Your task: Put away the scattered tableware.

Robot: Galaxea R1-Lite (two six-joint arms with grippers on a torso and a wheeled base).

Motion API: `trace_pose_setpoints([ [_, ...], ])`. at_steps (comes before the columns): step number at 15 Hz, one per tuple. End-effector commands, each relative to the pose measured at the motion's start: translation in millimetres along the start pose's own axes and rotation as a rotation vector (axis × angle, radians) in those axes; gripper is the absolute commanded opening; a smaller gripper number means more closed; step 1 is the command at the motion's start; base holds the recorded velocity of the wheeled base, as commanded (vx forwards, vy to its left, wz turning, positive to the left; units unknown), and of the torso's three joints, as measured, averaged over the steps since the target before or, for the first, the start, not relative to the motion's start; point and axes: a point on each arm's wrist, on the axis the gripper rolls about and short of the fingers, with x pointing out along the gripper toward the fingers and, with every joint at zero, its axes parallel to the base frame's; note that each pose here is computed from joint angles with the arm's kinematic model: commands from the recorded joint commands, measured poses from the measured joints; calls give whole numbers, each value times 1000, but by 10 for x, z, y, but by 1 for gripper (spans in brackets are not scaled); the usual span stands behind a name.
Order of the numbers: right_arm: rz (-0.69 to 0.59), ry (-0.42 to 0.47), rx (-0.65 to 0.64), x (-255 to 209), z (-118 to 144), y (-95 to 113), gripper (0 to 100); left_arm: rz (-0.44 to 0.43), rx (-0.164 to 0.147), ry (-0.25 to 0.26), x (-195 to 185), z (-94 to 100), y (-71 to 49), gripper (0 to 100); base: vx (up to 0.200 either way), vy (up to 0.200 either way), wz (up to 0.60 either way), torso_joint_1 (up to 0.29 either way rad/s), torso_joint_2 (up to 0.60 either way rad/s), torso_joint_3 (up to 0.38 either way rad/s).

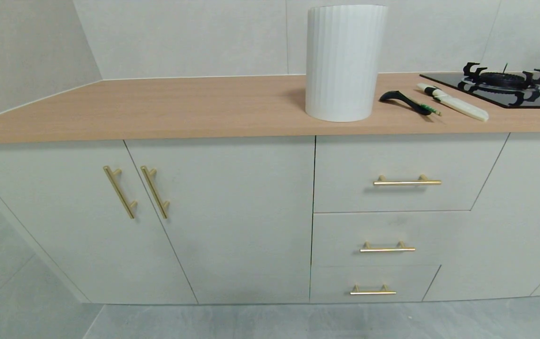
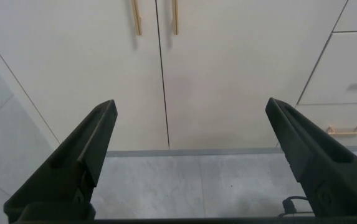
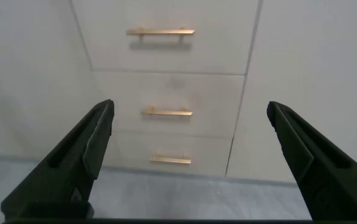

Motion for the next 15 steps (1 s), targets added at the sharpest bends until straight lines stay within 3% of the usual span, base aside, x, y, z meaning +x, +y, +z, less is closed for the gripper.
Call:
trace_pose_setpoints([
  [1, 101, 275, -70, 489, 153, -6, 100, 0, 0, 2, 1, 0, 0, 100, 0, 0, 0, 0, 0, 0],
  [9, 124, 560, -79, 1529, 148, 27, 100, 0, 0, 2, 1, 0, 0, 100, 0, 0, 0, 0, 0, 0],
  [10, 124, 613, -76, 1845, 74, 37, 100, 0, 0, 2, 1, 0, 0, 100, 0, 0, 0, 0, 0, 0],
  [11, 124, 613, -76, 1845, 74, 37, 100, 0, 0, 2, 1, 0, 0, 100, 0, 0, 0, 0, 0, 0],
  [12, 113, 626, -79, 2323, -99, 46, 100, 0, 0, 2, 1, 0, 0, 100, 0, 0, 0, 0, 0, 0],
  [15, 79, 612, -90, 2791, -333, 53, 100, 0, 0, 2, 1, 0, 0, 100, 0, 0, 0, 0, 0, 0],
])
